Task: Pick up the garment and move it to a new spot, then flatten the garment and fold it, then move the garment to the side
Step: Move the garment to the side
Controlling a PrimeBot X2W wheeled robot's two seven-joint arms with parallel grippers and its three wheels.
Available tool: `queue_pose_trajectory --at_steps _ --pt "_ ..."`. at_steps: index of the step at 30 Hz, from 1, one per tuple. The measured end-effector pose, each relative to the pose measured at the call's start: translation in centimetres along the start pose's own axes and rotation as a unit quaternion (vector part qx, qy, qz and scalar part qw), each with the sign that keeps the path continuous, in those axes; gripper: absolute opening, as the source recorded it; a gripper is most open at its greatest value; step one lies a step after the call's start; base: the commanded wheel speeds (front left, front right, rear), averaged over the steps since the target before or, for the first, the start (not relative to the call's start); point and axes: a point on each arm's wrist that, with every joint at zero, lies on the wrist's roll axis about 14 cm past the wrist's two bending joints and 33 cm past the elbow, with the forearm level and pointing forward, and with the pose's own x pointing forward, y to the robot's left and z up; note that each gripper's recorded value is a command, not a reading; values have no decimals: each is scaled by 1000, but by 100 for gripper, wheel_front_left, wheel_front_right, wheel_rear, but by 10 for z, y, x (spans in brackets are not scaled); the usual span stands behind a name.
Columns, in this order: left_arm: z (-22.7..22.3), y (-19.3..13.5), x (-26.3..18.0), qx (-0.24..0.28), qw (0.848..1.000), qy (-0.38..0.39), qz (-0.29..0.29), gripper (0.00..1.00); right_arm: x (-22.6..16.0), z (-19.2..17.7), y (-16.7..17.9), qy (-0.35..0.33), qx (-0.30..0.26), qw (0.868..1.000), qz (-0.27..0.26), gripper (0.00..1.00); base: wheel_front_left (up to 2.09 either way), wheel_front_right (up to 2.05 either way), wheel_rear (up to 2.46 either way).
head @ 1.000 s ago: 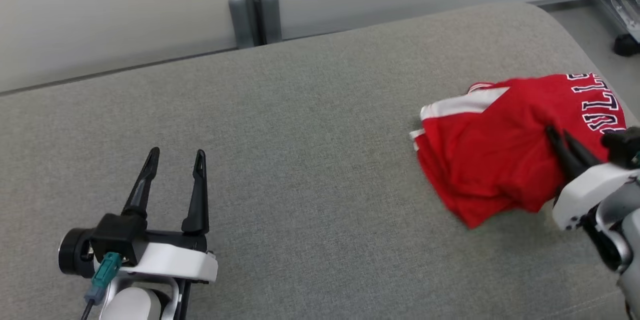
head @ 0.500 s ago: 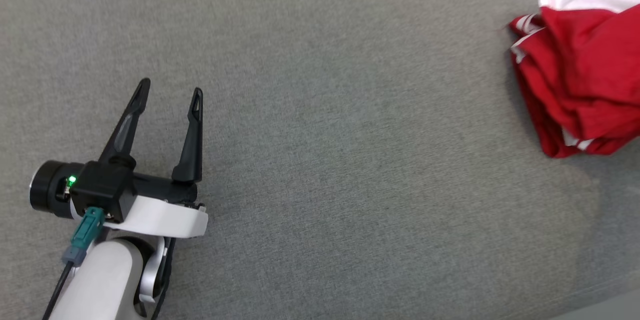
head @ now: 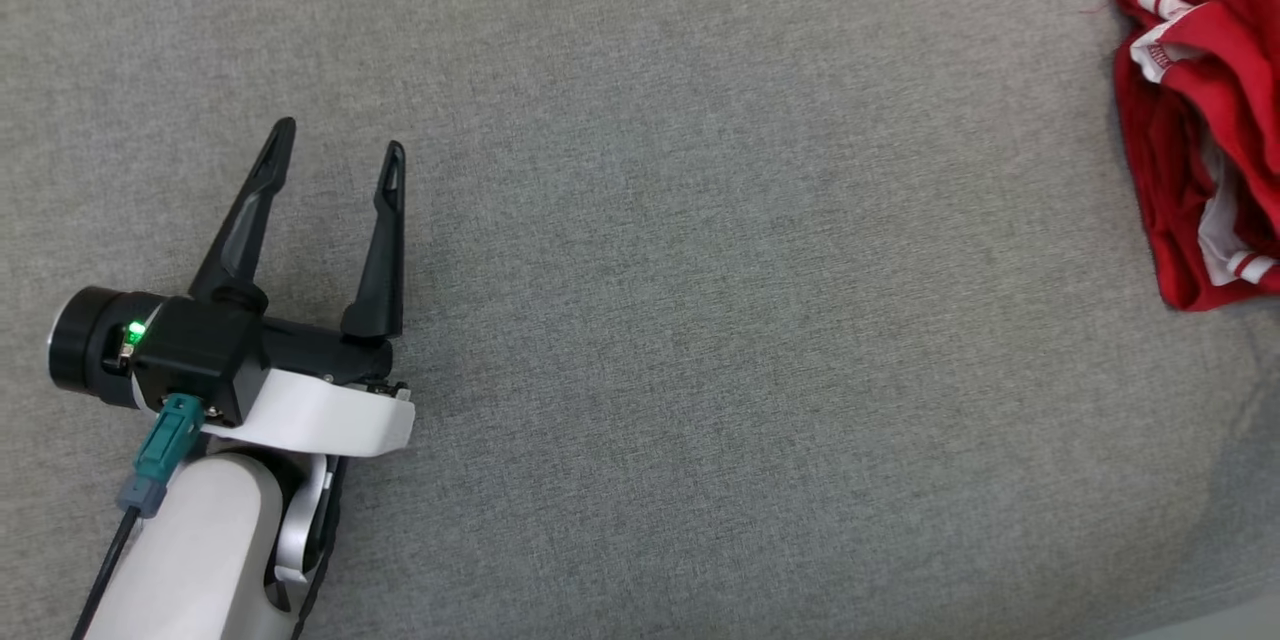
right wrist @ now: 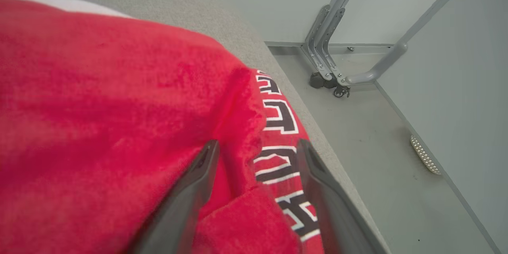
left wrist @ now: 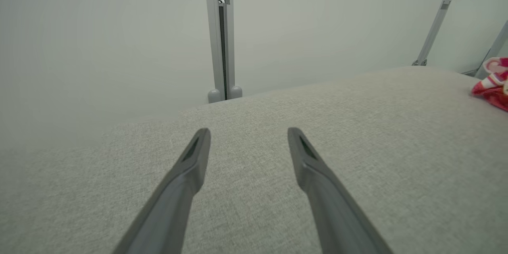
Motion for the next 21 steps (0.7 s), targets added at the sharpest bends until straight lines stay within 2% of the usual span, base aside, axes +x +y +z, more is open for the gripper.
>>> queue_pose_trajectory --at_steps 6,13,16,21 --pt "13 -7 -9 -6 1000 -10 2 100 -23 5 -16 -31 25 999 -13 100 0 0 0" --pt "27 -16 -32 -12 1000 -12 10 100 -61 31 -29 -109 65 992 -11 100 0 0 0" --pt "33 -20 -47 -13 1000 -14 18 100 -79 50 -25 -160 87 983 3 100 0 0 0" --pt "49 -20 -71 -13 999 -27 36 100 -116 66 3 -225 115 967 44 100 0 0 0"
